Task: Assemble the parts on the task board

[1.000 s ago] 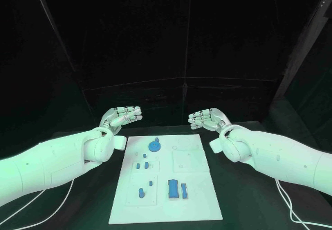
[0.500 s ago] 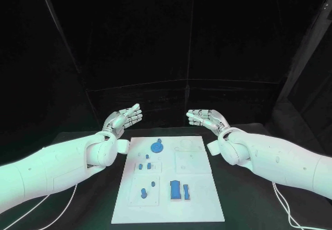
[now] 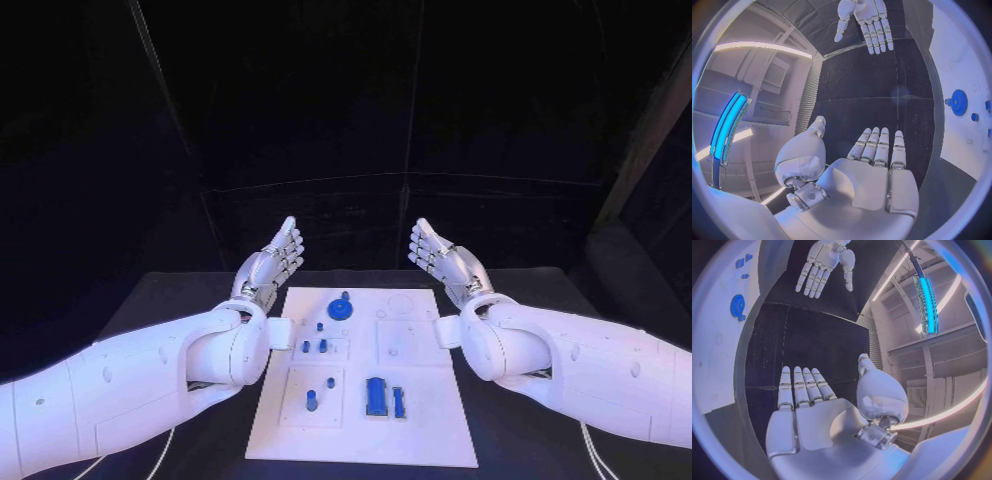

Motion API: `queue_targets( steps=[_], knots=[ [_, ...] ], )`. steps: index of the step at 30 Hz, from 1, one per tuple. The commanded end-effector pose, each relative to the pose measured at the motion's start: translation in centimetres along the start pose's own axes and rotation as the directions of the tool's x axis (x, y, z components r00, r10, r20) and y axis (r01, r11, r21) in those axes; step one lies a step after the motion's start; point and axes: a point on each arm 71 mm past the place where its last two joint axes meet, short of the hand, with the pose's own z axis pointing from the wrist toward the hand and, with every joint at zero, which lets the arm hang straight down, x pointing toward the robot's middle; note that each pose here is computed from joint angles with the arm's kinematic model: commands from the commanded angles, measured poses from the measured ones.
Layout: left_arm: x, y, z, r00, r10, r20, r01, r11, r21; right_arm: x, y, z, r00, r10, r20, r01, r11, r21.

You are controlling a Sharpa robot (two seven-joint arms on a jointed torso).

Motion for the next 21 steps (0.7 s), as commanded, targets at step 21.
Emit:
queue_targets(
  steps=[21],
  knots=[
    [0.13, -0.56, -0.82, 0.991, 0.097, 0.091, -0.101, 0.994, 0.036, -0.50, 0.35, -1.23, 0.989, 0.025, 0.147, -0.028, 0.999, 0.021]
  ],
)
